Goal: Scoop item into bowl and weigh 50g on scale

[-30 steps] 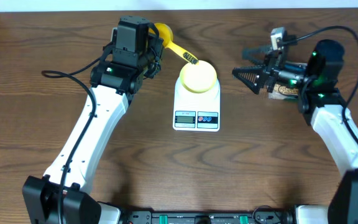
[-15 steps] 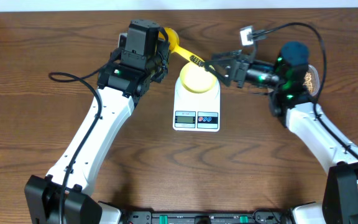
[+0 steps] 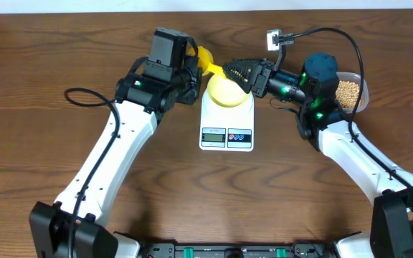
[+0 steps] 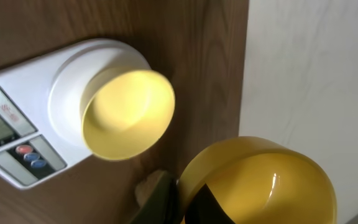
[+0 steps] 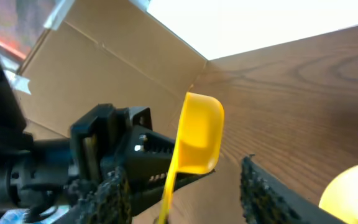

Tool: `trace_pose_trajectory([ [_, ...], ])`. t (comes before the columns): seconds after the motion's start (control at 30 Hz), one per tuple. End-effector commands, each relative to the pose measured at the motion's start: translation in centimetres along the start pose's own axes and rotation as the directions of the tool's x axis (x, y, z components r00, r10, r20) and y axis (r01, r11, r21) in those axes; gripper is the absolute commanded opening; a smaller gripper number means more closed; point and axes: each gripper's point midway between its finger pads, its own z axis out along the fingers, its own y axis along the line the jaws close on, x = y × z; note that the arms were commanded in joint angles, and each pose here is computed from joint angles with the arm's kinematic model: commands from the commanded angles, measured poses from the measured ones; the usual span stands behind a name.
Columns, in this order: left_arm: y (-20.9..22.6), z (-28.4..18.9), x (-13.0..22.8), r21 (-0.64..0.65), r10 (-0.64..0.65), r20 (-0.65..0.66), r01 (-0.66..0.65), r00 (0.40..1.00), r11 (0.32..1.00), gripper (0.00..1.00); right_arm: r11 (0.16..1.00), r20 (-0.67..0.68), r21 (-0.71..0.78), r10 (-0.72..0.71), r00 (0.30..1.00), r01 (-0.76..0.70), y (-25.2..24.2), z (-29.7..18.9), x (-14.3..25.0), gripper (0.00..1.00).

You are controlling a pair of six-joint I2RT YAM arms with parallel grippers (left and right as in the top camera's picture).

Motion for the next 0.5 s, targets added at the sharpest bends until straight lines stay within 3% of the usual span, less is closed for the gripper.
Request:
trace_pose_trajectory([
  [0.0,0.1,-0.1,1.3,-0.004,0.016,-0.031,-0.017,0.999,1.000,0.07,1.000,-0.001,0.004,0.002,1.000,-0.002,0.4,0.3,-0.1,0.51],
  [0.47,0.3,0.0,1.6,-0.007,0.115,-0.018,-0.115,0.993,0.993,0.08,0.999,-0.058,0.004,0.038,0.998,-0.038,0.3,0.6,1.4,0.37],
])
